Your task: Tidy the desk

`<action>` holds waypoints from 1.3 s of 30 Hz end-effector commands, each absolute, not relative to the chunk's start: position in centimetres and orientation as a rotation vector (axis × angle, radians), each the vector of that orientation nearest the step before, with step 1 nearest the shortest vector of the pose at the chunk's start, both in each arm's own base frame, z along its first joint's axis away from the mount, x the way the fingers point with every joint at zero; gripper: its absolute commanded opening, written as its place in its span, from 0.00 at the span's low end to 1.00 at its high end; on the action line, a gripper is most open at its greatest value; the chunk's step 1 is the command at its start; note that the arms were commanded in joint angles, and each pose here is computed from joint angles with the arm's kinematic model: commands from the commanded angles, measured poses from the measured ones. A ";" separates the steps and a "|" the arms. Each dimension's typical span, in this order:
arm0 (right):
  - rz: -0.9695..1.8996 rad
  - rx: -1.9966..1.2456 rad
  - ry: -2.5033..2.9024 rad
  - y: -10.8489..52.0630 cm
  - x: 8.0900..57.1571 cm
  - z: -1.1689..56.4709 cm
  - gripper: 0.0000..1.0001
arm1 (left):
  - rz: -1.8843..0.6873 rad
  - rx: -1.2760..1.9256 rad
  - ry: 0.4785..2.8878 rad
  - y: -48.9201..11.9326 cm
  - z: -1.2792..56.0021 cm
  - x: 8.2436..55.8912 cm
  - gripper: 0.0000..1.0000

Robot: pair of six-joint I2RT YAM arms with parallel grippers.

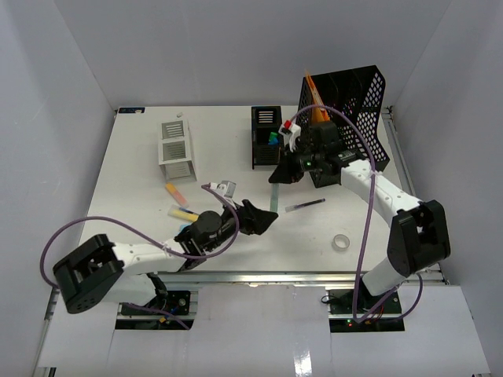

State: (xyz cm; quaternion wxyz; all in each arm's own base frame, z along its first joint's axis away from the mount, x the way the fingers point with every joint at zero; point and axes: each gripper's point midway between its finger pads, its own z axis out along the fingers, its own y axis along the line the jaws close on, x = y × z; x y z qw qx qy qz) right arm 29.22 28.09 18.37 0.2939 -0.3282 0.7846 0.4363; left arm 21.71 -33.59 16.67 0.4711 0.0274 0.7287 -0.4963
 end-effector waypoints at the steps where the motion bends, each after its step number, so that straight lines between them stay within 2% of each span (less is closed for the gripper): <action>1: 0.945 -0.939 1.895 28.8 34.9 24.2 0.08 | -1.173 0.019 1.760 -30.2 18.2 20.9 0.87; 3: 0.885 -0.928 1.825 29.2 37.2 27.2 0.08 | -1.141 -0.053 1.726 -28.1 19.5 21.0 0.87; 9: 0.714 -0.825 1.669 31.2 47.0 33.7 0.08 | -0.998 -0.196 1.828 -23.6 16.8 20.5 0.88; 16: 0.428 -0.673 1.553 30.7 56.8 33.6 0.08 | -0.914 -0.286 1.892 -20.9 15.1 19.9 0.88; 22: 0.334 -0.592 1.417 30.6 60.4 34.8 0.08 | -0.863 -0.344 1.945 -19.7 13.2 19.6 0.88; 29: 0.332 -0.593 1.480 30.5 61.9 30.0 0.08 | -0.832 -0.378 1.966 -19.3 12.3 19.7 0.87; 31: 0.347 -0.610 1.508 30.5 61.5 28.5 0.10 | -0.818 -0.398 1.975 -19.2 12.1 19.8 0.86; 33: 0.375 -0.640 1.528 30.8 60.8 27.4 0.27 | -0.792 -0.428 1.992 -18.8 11.7 19.8 0.86; 36: 0.386 -0.671 1.551 30.7 59.7 26.4 0.66 | -0.730 -0.513 2.041 -17.9 10.7 19.6 0.82; 37: 0.385 -0.678 1.548 30.5 59.2 26.7 0.75 | -0.712 -0.536 2.056 -17.7 10.5 19.6 0.79; 39: 0.381 -0.692 1.522 30.0 58.0 28.5 0.87 | -0.692 -0.570 2.074 -17.7 10.9 19.7 0.73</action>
